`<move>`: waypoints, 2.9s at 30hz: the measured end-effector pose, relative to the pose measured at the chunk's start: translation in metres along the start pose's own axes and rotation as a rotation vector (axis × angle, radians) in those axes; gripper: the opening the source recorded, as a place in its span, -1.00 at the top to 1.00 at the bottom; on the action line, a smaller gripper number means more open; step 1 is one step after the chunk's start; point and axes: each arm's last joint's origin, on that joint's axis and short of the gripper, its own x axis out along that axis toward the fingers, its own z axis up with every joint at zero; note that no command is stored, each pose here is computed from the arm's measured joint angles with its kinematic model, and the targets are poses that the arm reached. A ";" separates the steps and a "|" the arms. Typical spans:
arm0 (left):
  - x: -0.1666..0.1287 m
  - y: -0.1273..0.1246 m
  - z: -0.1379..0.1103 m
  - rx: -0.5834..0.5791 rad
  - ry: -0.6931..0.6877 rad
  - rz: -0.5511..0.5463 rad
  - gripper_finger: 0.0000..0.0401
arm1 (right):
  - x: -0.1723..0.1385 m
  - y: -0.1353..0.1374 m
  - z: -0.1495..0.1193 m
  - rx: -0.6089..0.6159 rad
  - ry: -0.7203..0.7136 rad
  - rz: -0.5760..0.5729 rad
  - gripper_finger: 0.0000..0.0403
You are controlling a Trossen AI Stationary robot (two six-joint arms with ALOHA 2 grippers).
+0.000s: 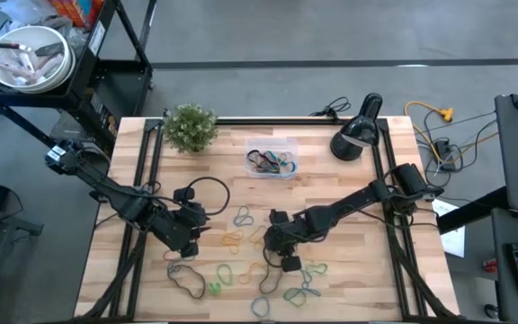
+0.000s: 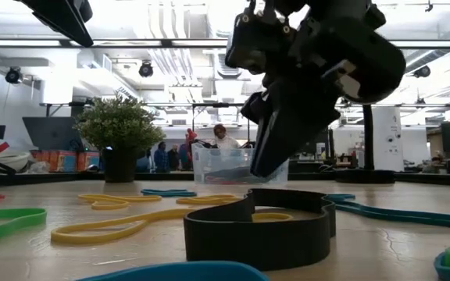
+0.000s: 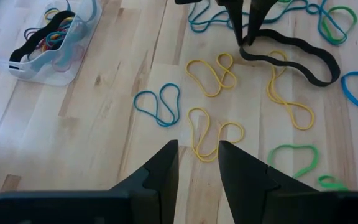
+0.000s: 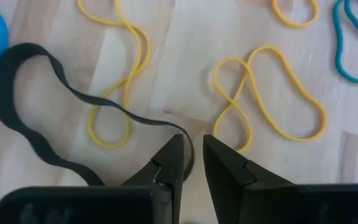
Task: Pick and place rubber bands into bin
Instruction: Put the black rubberband into the transparent bin
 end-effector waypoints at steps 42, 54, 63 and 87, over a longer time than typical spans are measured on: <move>0.001 -0.001 0.000 -0.004 -0.011 -0.004 0.51 | -0.014 -0.002 0.002 0.047 -0.015 -0.015 0.96; 0.003 0.000 -0.002 0.002 -0.004 0.001 0.51 | -0.086 0.001 0.052 -0.044 -0.106 -0.197 0.96; 0.003 -0.001 -0.001 -0.002 -0.011 -0.003 0.51 | -0.139 -0.007 0.089 -0.136 -0.174 -0.397 0.96; 0.003 -0.004 0.004 -0.034 -0.065 -0.033 0.51 | -0.202 -0.142 0.098 -0.084 -0.067 -0.722 0.96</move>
